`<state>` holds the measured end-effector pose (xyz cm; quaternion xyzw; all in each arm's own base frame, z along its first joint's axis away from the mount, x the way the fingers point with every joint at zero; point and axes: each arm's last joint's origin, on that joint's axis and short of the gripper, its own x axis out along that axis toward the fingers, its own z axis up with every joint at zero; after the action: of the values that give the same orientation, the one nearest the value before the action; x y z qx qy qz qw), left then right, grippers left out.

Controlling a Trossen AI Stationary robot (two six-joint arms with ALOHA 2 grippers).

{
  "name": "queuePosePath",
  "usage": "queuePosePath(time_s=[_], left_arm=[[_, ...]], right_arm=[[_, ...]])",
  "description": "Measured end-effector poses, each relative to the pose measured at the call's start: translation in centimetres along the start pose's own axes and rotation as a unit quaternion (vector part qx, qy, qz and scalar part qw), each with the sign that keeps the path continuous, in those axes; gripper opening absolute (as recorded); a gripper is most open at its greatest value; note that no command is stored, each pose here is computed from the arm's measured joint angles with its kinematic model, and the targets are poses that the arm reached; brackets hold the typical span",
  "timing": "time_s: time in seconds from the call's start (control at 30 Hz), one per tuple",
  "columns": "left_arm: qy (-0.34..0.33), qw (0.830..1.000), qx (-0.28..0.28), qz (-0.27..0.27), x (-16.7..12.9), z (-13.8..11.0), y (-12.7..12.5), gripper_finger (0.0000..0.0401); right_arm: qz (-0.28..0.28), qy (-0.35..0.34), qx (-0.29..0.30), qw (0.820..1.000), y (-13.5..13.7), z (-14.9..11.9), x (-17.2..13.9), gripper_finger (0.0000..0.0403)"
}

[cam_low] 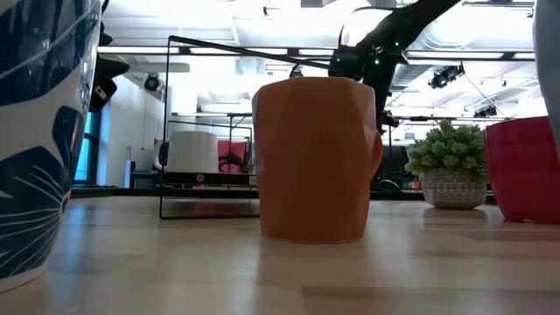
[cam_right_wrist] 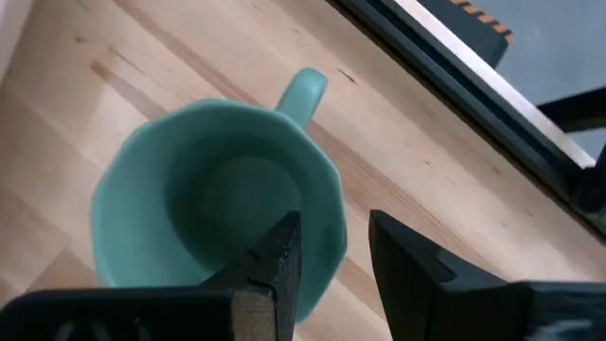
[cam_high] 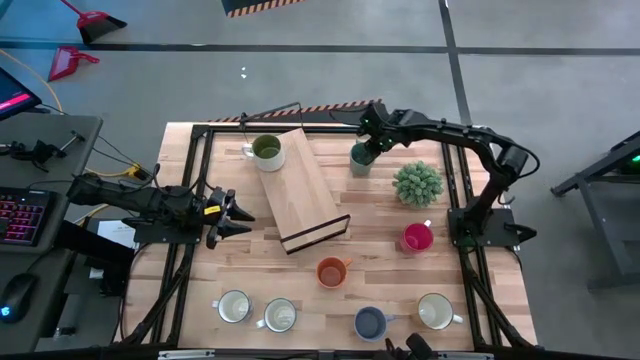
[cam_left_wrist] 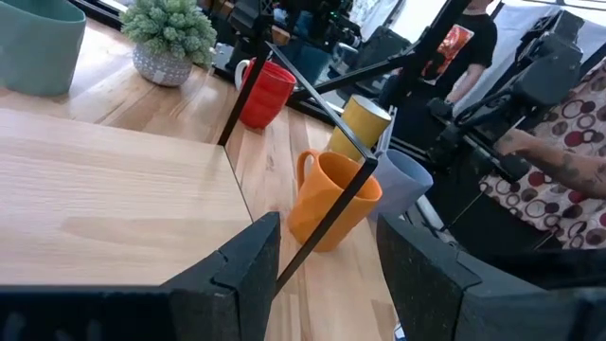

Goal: Place coffee mugs
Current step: Put the green mug on the shelf

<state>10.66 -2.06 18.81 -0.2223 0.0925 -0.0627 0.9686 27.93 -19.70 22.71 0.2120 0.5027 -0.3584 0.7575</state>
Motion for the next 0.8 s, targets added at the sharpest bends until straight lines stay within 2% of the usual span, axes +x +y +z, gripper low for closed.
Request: queuePosePath(time_s=[0.3, 0.63, 0.8], left_arm=[[0.0, 1.0, 0.0, 0.0, 0.0, 0.0, 0.0, 0.0165], [-0.002, 1.0, 0.0, -0.001, 0.0, 0.0, 0.0, 0.0165], [-0.002, 1.0, 0.0, -0.001, 0.0, 0.0, 0.0, 0.0165]], right_arm=[[0.018, 0.051, 0.034, 0.998, 0.4, -0.5, 2.3, 0.0103], [0.031, 0.062, 0.055, 0.996, 0.7, -0.5, 3.5, 0.0102], [0.043, 0.063, 0.069, 0.995, 0.8, -0.4, 3.5, 0.0065]])
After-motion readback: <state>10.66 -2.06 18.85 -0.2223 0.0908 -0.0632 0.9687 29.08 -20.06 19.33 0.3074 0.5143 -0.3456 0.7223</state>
